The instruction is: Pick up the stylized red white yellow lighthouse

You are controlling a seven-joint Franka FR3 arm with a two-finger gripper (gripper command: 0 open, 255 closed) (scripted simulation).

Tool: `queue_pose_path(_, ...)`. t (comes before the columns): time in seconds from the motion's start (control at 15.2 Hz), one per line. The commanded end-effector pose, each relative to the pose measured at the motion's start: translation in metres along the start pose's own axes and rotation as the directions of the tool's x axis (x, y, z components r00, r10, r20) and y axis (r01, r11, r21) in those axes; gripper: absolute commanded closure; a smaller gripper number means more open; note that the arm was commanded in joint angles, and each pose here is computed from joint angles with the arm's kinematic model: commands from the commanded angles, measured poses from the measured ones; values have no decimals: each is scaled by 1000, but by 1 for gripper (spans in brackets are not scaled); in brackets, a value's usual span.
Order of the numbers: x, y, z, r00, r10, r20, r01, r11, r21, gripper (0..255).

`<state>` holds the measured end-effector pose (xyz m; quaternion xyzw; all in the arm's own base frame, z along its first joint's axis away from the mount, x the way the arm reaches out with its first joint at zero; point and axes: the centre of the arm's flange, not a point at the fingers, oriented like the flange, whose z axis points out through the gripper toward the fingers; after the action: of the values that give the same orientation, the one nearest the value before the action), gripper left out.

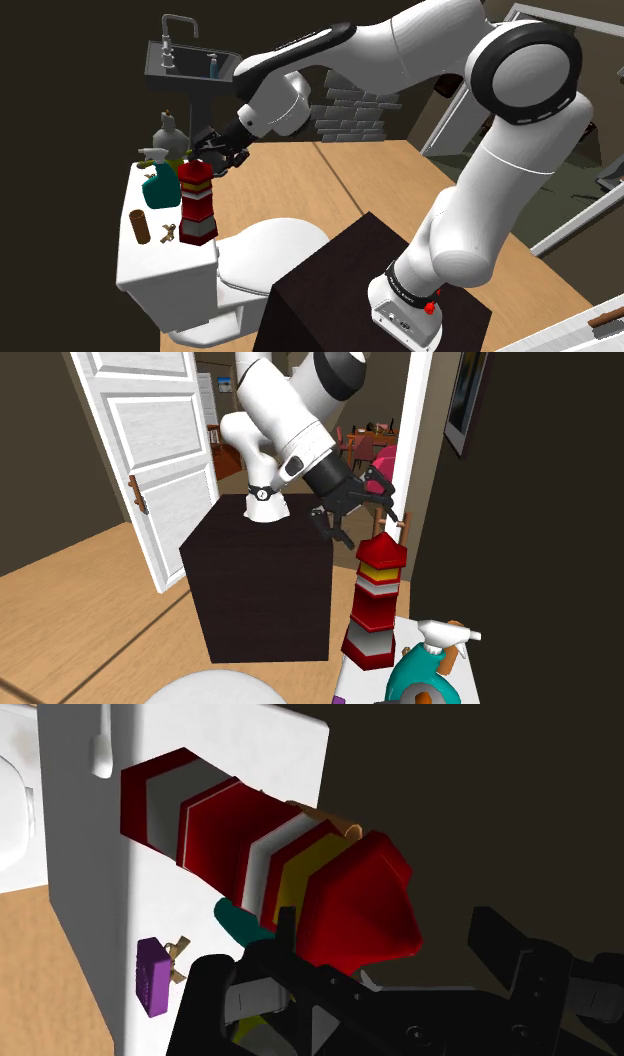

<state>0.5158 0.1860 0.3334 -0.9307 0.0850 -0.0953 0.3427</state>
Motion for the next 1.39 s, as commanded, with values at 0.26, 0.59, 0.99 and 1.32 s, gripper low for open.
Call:
queue_pose_path(0.26, -2, 9, 10, 1000, 0, 0, 0, 1000, 0, 255)
queue_pose_path(0.59, -2, 9, 10, 1000, 0, 0, 0, 1000, 0, 255)
queue_pose_path(0.99, 0, -1, -1, 1000, 0, 0, 0, 1000, 0, 255)
queue_pose_path(1.32, 3, -19, -21, 1000, 0, 0, 0, 1000, 0, 255)
